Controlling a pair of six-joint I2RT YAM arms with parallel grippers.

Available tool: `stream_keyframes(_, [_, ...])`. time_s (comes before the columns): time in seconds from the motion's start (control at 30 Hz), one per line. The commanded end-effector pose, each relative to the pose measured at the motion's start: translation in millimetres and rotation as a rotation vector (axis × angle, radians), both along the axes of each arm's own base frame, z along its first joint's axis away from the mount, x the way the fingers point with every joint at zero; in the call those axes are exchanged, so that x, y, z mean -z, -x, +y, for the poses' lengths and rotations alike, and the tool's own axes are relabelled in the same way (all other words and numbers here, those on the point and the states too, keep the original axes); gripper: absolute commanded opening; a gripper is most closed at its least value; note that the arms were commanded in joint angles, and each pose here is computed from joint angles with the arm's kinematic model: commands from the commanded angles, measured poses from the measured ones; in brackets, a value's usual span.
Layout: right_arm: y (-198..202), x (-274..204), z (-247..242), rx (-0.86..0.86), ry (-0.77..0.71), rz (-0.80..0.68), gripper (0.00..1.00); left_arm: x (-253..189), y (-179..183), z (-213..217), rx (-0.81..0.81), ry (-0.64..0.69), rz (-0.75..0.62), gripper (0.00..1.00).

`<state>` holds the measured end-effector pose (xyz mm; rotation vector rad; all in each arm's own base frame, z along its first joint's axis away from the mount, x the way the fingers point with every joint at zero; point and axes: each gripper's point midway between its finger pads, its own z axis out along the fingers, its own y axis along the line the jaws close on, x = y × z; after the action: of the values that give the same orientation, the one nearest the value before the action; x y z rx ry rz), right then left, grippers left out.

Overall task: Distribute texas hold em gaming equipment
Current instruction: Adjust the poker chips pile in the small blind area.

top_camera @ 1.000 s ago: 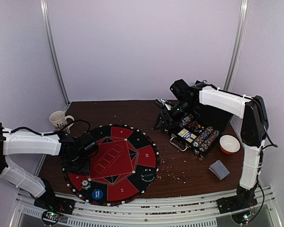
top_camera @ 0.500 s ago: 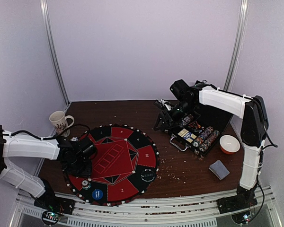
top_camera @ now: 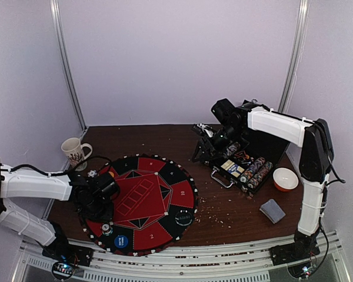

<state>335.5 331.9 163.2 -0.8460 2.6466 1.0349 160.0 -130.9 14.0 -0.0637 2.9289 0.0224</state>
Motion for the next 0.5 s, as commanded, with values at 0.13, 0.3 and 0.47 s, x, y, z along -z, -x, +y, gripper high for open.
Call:
stream_keyframes(0.13, [-5, -4, -3, 0.005, 0.012, -0.016, 0.55, 4, 38, 10, 0.034, -0.014, 0.147, 0.21])
stream_keyframes(0.3, [-6, -5, -5, 0.007, 0.015, -0.021, 0.55, 2, 35, 6, 0.050, -0.016, 0.136, 0.21])
stream_keyframes(0.47, [-6, -4, -6, 0.007, 0.016, -0.018, 0.55, 1, 24, 1, 0.067, -0.028, 0.105, 0.23])
